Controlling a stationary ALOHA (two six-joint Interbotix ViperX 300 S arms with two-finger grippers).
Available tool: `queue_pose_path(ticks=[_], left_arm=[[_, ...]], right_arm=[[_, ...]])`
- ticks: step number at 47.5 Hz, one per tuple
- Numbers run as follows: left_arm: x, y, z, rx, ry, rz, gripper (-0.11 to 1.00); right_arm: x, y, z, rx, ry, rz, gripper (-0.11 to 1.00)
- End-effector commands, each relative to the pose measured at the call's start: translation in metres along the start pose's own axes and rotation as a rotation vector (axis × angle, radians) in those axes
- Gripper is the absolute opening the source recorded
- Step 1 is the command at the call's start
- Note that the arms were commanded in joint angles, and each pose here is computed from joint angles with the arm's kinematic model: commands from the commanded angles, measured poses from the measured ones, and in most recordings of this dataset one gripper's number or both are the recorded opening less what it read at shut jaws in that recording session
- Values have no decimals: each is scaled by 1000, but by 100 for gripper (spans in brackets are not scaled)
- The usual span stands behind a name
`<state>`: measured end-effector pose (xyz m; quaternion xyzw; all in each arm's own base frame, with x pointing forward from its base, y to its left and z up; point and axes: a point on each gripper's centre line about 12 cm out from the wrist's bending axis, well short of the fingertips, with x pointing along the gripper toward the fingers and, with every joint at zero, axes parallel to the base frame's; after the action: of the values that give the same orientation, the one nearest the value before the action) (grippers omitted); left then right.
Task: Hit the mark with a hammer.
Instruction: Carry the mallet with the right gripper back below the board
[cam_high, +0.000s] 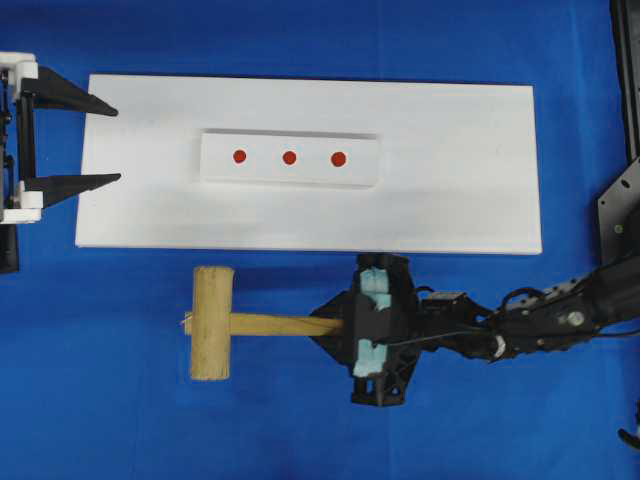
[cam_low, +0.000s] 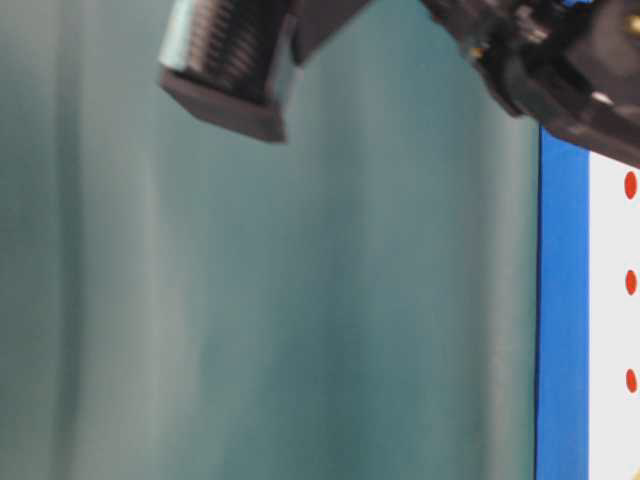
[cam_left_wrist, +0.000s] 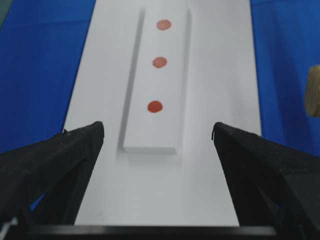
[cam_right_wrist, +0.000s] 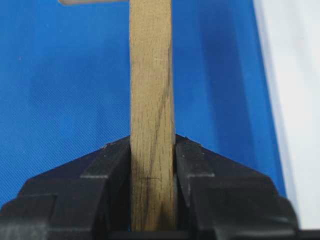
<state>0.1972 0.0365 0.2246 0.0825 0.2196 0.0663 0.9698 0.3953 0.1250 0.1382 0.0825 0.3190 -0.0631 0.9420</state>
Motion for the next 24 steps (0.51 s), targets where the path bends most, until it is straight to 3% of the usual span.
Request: queue_pose_path(ticks=[1, 24], left_arm=[[0, 1, 3, -4, -11, 5, 88], [1, 0, -2, -7, 1, 2, 88]], right_arm=[[2, 8, 14, 13, -28, 21, 9], [35, 4, -17, 10, 64, -8, 9]])
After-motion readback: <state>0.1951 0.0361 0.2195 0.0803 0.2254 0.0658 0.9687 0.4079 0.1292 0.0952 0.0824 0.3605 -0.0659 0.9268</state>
